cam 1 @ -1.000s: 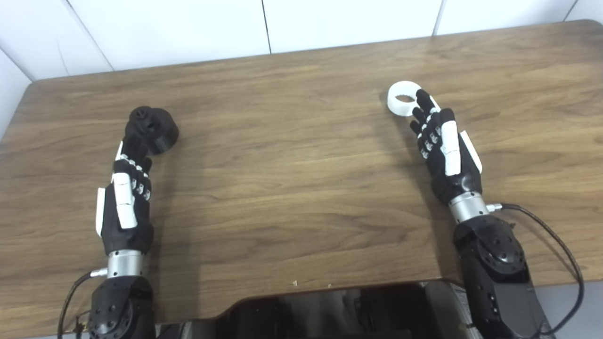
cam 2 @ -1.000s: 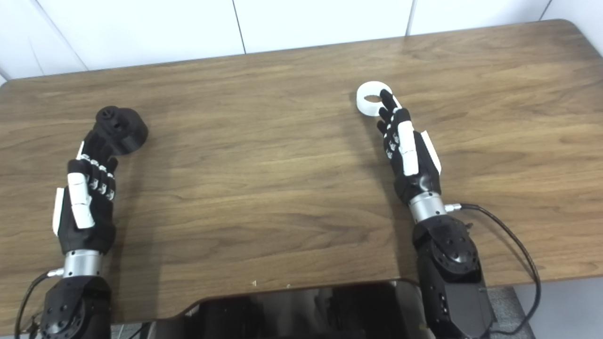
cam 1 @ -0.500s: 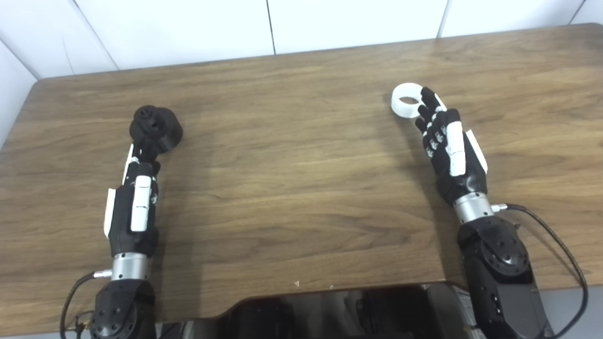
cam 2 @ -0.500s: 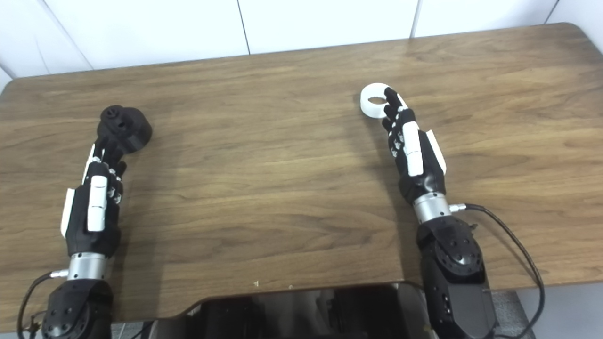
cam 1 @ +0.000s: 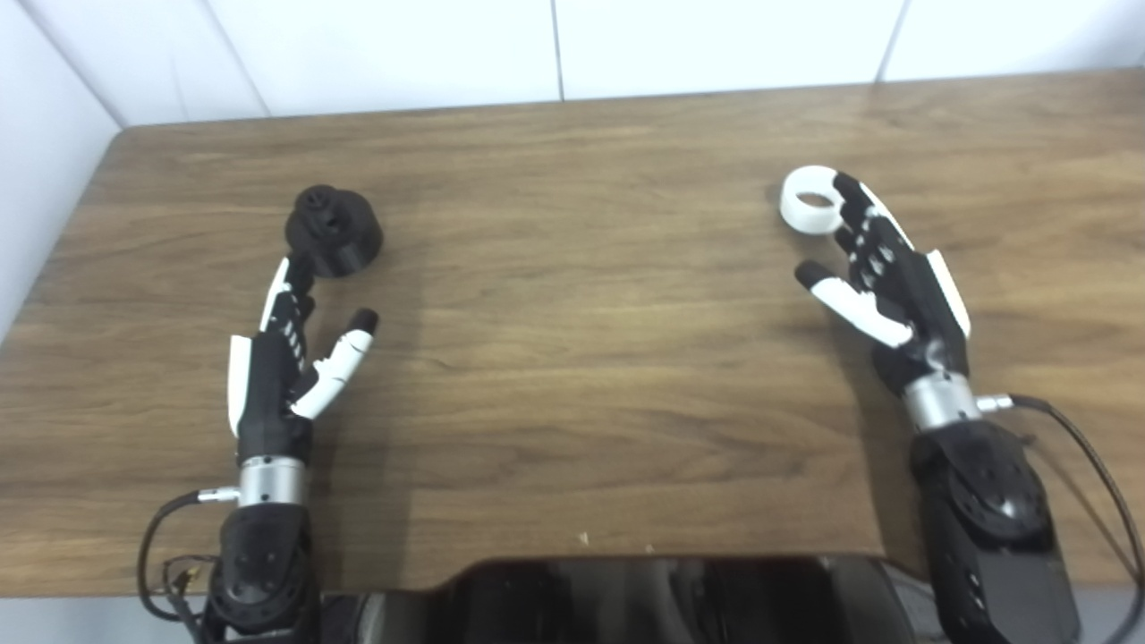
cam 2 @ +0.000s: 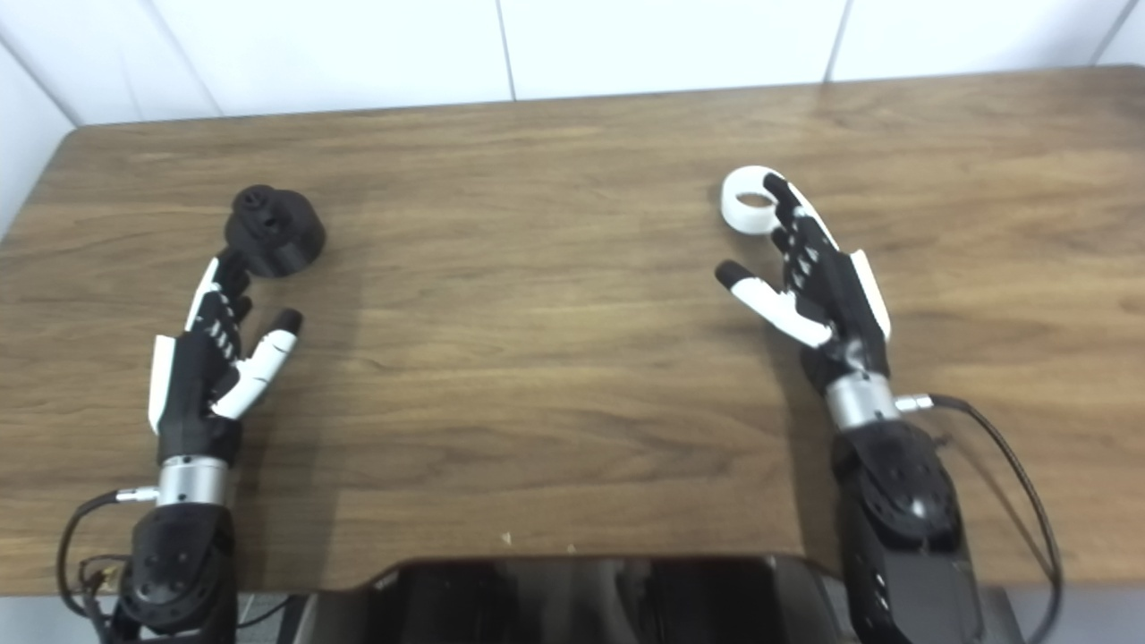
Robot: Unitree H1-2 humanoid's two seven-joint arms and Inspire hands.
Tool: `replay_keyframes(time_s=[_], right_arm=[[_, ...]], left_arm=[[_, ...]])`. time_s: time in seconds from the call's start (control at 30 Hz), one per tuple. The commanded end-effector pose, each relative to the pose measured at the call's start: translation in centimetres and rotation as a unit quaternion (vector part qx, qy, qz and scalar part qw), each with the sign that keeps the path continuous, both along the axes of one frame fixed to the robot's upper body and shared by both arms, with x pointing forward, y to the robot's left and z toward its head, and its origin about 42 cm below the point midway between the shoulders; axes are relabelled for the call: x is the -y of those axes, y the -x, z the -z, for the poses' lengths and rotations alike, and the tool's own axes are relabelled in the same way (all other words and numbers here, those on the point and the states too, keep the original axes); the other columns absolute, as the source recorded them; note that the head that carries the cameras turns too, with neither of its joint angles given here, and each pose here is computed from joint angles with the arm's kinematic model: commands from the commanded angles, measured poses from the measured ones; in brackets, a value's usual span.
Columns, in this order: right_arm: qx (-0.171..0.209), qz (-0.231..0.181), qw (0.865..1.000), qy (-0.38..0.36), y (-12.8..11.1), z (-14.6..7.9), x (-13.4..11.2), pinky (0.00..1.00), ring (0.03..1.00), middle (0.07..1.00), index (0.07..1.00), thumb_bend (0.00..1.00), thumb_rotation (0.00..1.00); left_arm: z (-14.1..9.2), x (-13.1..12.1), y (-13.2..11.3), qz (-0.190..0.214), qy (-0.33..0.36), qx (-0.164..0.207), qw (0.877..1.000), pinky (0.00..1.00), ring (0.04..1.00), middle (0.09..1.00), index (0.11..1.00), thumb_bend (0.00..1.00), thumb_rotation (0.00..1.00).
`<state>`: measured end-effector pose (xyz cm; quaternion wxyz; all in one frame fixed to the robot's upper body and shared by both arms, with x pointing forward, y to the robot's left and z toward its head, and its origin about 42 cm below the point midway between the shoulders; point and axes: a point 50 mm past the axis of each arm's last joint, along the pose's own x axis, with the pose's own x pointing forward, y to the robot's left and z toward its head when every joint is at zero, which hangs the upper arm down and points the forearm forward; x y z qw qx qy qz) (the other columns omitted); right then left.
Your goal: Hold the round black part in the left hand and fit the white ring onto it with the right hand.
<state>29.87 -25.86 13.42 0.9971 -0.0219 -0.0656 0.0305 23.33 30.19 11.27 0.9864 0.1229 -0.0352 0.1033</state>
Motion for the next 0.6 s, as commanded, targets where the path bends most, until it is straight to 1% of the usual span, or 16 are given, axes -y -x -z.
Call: replay_keyframes(time_s=[0.0,0.07,0.1,0.2,0.27,0.43,0.47,0.5,0.57], right_arm=[[0.052,-0.009,0.999,0.005,-1.1,-1.8,0.2,1.00,1.000,0.984,0.909,0.81,0.36],[0.055,-0.010,0.998,0.009,-1.3,-1.8,0.5,0.99,1.000,0.981,0.906,0.81,0.37],[0.056,-0.011,0.998,0.010,-1.4,-1.7,0.6,0.99,1.000,0.980,0.905,0.81,0.37],[0.054,-0.013,0.998,0.012,-1.7,-1.5,0.8,0.99,1.000,0.979,0.902,0.84,0.38],[0.054,-0.013,0.998,0.017,-1.8,-1.4,0.8,0.99,1.000,0.976,0.900,0.86,0.40],[0.056,-0.012,0.998,0.027,-1.8,-1.2,0.8,0.97,0.989,0.966,0.896,0.85,0.41],[0.057,-0.012,0.998,0.030,-1.8,-1.2,0.7,0.97,0.986,0.961,0.893,0.85,0.42],[0.058,-0.011,0.998,0.038,-1.8,-1.2,0.5,0.96,0.983,0.958,0.891,0.85,0.43],[0.059,-0.011,0.997,0.049,-1.8,-1.0,0.4,0.95,0.978,0.954,0.890,0.84,0.44]], left_arm=[[-1.7,0.0,-0.7,-0.011,-0.016,0.028,0.999,0.96,0.984,0.978,0.952,0.78,0.40],[-2.0,0.0,-0.8,-0.017,-0.020,0.024,0.999,0.94,0.977,0.977,0.952,0.82,0.40],[-2.2,-0.2,-0.9,-0.019,-0.026,0.026,0.999,0.94,0.976,0.976,0.952,0.83,0.39],[-2.7,-0.5,-1.1,-0.022,-0.030,0.033,0.999,0.89,0.965,0.979,0.945,0.84,0.33],[-2.9,-0.7,-1.2,-0.023,-0.032,0.034,0.999,0.86,0.951,0.977,0.945,0.84,0.32],[-2.8,-0.9,-1.3,-0.024,-0.034,0.033,0.999,0.88,0.962,0.981,0.947,0.84,0.31],[-2.8,-1.1,-1.3,-0.023,-0.034,0.033,0.999,0.93,0.981,0.991,0.956,0.83,0.31],[-2.7,-1.3,-1.3,-0.022,-0.035,0.033,0.999,0.95,0.991,0.996,0.960,0.83,0.31],[-2.6,-1.6,-1.3,-0.020,-0.040,0.035,0.998,0.96,0.998,0.999,0.964,0.83,0.31]])
